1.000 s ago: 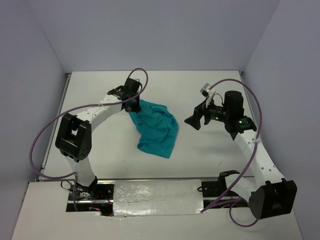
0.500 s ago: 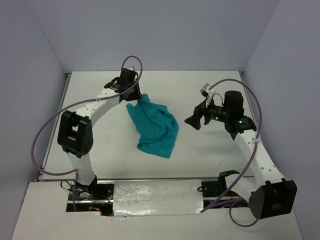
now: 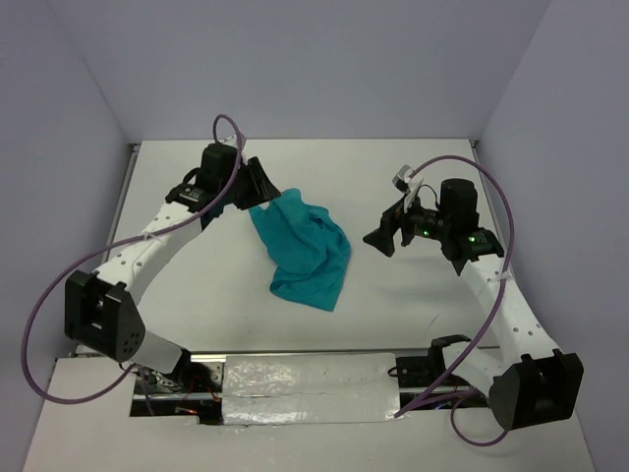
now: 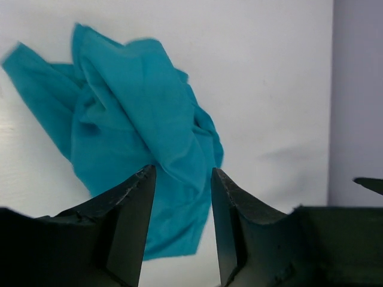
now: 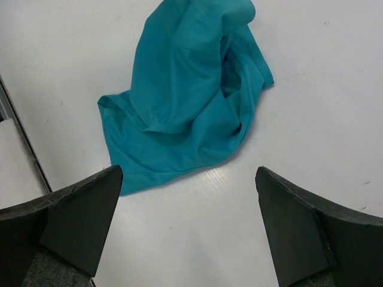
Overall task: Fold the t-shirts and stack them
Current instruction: Flatten out the tshirt
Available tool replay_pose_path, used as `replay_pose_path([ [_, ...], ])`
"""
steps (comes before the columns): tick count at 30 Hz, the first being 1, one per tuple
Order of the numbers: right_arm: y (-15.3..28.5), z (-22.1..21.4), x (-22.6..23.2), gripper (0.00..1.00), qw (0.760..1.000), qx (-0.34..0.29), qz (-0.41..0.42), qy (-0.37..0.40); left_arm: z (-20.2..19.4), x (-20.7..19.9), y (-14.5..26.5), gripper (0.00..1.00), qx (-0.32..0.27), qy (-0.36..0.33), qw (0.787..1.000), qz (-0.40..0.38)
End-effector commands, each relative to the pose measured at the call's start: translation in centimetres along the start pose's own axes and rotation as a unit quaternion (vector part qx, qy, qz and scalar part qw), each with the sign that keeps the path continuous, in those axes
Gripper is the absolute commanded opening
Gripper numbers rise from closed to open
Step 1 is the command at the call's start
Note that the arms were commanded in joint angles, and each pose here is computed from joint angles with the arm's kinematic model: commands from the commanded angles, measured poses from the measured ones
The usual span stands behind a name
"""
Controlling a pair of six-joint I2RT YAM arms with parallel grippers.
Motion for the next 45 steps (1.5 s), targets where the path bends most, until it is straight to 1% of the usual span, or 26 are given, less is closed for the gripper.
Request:
replay_pose_path([
  [1,-0.1,-0.3,-0.2,0.99,1.0,0.003,-0.002,0.006,-3.3,-1.2,-0.1,0.54,0.05,0.059,0.995,-0.066],
  [2,-0.1,-0.3,-0.2,0.99,1.0,0.003,-0.003,0.006,-3.8,-1.6,-0.3,0.54,0.053,0.06,0.994,-0.074],
  [5,-0.1,-0.4,-0.2,0.99,1.0,0.002,0.0,0.003,-5.3,-1.5,-1.8,0.56,0.072,0.067,0.993,-0.064],
  [8,-0.1,-0.3,-0.2,0.99,1.0,0.001,-0.001,0.004,-5.9,-1.6,-3.3,0.58,0.082,0.076,0.992,-0.057],
  [13,0.2,-0.2,-0.2,1.0,1.0,0.001,-0.005,0.008,-6.4,-1.6,-5.3,0.6,0.095,0.092,0.99,-0.054],
  [19,0.3,-0.4,-0.2,0.99,1.0,0.001,-0.007,0.008,-6.6,-1.4,-6.6,0.59,0.101,0.089,0.99,-0.034],
  [22,0.3,-0.5,-0.3,0.99,1.0,0.002,-0.008,0.006,-6.6,-1.4,-7.0,0.59,0.1,0.088,0.99,-0.036],
  [27,0.2,-0.5,-0.4,1.0,1.0,0.002,-0.007,0.005,-6.2,-1.5,-7.7,0.55,0.1,0.089,0.99,-0.033],
  [32,0.3,-0.5,-0.6,0.99,1.0,0.003,-0.011,0.006,-6.9,-1.1,-7.7,0.54,0.114,0.088,0.989,-0.021],
  [35,0.2,-0.6,-0.5,0.99,1.0,0.002,-0.009,0.004,-7.1,-0.8,-7.7,0.49,0.114,0.086,0.99,-0.018],
  [36,0.2,-0.6,-0.5,0.99,1.0,0.002,-0.008,0.003,-7.1,-0.7,-7.7,0.45,0.113,0.085,0.99,-0.016],
  [37,0.2,-0.5,-0.5,1.0,1.0,0.001,-0.007,0.003,-7.1,-0.7,-7.8,0.44,0.114,0.083,0.99,-0.014],
  [43,0.2,-0.4,-0.5,0.99,1.0,0.002,-0.008,0.006,-7.1,0.0,-8.8,0.44,0.115,0.073,0.991,0.011],
  [44,0.3,-0.4,-0.5,0.99,1.0,0.002,-0.008,0.006,-7.0,0.1,-8.9,0.43,0.113,0.072,0.991,0.015],
  [45,0.2,-0.5,-0.5,1.0,1.0,0.003,-0.007,0.006,-7.0,0.1,-9.1,0.39,0.112,0.071,0.991,0.016],
])
Point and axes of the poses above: each gripper's point midway between its finger pads, its own y axis back along the fingers, its own x axis along the line the jaws close on, z = x × y, the point moved 5 cm from there along y, back along the fingers, and after that the axes turned 11 degrees about -y, right-handed, at the moved point
